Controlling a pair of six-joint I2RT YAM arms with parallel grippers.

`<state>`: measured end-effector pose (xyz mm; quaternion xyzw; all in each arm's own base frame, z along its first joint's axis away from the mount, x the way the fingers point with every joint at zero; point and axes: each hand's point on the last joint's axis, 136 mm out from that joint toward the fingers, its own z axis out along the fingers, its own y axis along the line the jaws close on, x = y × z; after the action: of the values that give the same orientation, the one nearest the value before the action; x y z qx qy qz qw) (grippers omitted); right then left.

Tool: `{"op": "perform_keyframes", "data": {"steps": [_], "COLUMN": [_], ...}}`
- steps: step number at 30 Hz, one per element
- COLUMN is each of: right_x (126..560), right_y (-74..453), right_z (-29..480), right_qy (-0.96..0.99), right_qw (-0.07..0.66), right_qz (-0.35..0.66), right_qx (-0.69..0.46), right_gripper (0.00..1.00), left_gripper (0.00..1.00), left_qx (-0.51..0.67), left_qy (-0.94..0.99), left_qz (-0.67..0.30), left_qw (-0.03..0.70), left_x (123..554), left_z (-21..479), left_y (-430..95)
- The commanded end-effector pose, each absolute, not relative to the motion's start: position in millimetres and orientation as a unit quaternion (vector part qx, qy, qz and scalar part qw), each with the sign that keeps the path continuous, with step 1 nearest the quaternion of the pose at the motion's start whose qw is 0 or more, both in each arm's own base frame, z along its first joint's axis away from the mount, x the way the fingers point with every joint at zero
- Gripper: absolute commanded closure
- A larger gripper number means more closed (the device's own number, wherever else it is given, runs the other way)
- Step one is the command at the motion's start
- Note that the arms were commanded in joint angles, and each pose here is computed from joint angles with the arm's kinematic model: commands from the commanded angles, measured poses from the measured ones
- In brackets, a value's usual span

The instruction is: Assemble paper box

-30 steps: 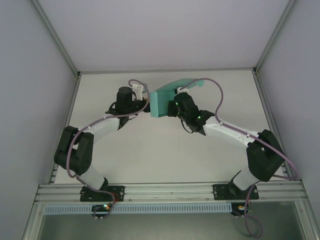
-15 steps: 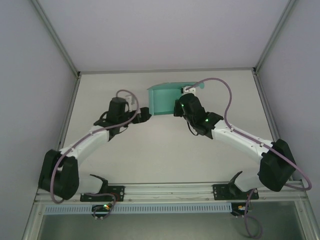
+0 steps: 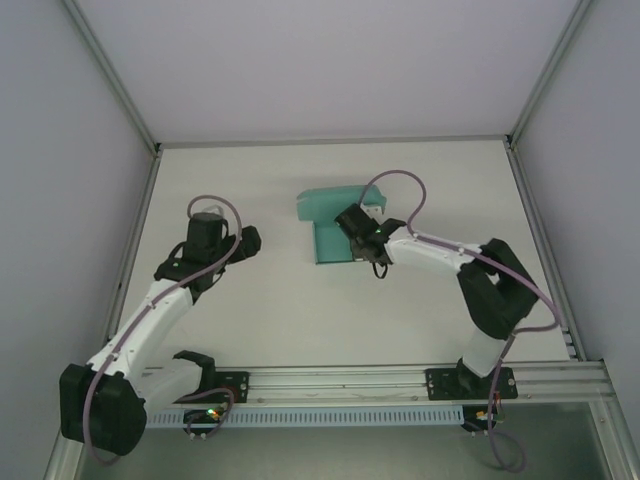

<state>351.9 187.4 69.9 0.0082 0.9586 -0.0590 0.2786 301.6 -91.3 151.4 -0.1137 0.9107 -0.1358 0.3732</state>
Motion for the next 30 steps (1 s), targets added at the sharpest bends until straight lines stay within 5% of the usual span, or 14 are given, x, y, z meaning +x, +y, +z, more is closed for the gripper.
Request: {"op": "perform_keyframes", "data": {"steps": [1,10,20,23,27,30], "right_x": [339.8,326.4,338.1,339.4,350.5,355.2], "right_y": [183.5,184.8,193.4,190.1,185.8,199.5], "right_z": [56.8,23.7,67.9,91.4,136.7,163.1], "right_qy": [0.967,0.975,0.966,0.960,0.930,0.892], "right_qw": [0.241,0.200,0.253,0.280,0.364,0.404], "right_qz": [-0.077,-0.071,-0.031,-0.025,0.001,0.075], "right_qx": [0.034,0.060,0.043,0.022,-0.054,-0.185], "right_gripper": [0.95,0.77,0.47,0.33,0.00,0.00], "left_gripper": [0.00,0.00,0.00,0.00,0.00,0.00], "left_qx": [-0.103,-0.068,-0.027,0.016,0.109,0.175], "left_qy": [0.921,0.917,0.912,0.909,0.900,0.889], "left_qz": [-0.118,-0.160,-0.182,-0.189,-0.211,-0.227], "left_qw": [0.358,0.359,0.365,0.370,0.366,0.357], "left_x": [296.9,304.0,311.5,314.4,324.6,336.6], "left_z": [138.7,140.2,155.5,163.6,175.7,180.2], "left_y": [-87.1,-107.3,-126.3,-140.6,-171.7,-193.1]}}
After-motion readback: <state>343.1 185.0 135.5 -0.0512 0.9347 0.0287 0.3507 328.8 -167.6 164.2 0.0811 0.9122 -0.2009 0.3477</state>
